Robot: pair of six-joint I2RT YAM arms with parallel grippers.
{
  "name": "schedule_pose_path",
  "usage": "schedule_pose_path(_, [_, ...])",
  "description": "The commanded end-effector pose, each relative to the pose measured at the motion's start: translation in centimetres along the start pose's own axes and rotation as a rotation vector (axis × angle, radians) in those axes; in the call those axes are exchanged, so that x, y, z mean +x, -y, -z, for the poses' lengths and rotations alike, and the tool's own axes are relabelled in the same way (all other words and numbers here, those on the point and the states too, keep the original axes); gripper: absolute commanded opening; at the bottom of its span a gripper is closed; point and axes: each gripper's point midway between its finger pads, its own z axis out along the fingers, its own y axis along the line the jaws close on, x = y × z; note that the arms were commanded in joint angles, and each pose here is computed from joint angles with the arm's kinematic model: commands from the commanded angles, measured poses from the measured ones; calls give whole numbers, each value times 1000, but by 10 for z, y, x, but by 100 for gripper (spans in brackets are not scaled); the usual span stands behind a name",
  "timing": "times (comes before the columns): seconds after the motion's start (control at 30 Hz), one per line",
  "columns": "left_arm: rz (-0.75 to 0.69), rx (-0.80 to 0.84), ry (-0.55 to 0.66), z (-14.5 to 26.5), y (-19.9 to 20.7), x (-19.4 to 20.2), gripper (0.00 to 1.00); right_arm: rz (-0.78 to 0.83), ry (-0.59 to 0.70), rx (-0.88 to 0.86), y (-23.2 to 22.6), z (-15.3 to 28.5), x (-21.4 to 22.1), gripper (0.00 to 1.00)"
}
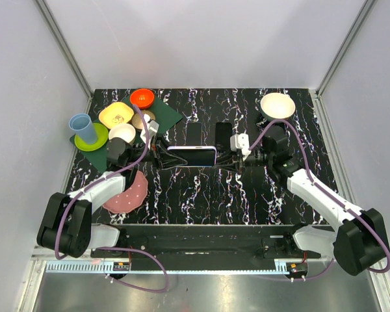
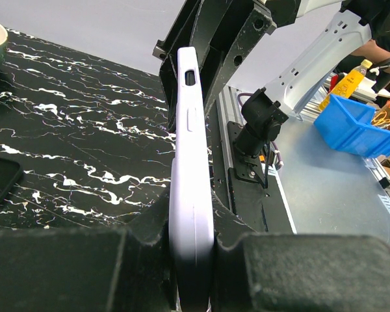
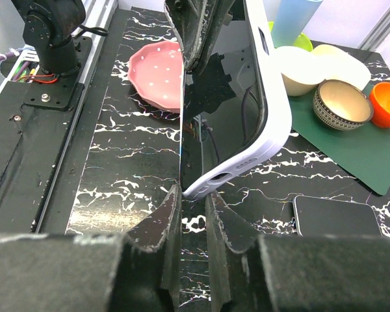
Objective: Take the phone out of the phone case
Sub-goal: Remove the phone case from the phone.
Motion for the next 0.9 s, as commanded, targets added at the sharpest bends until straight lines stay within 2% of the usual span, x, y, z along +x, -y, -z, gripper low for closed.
schedule_pose_path(0.0, [-153,53,33,-6,15,-31,0,71,-22,50,9,1,1,17])
schedule_pose_path(0.87, [-150,58,31,-6,16,-30,0,134,-78,112,20,4,14,18])
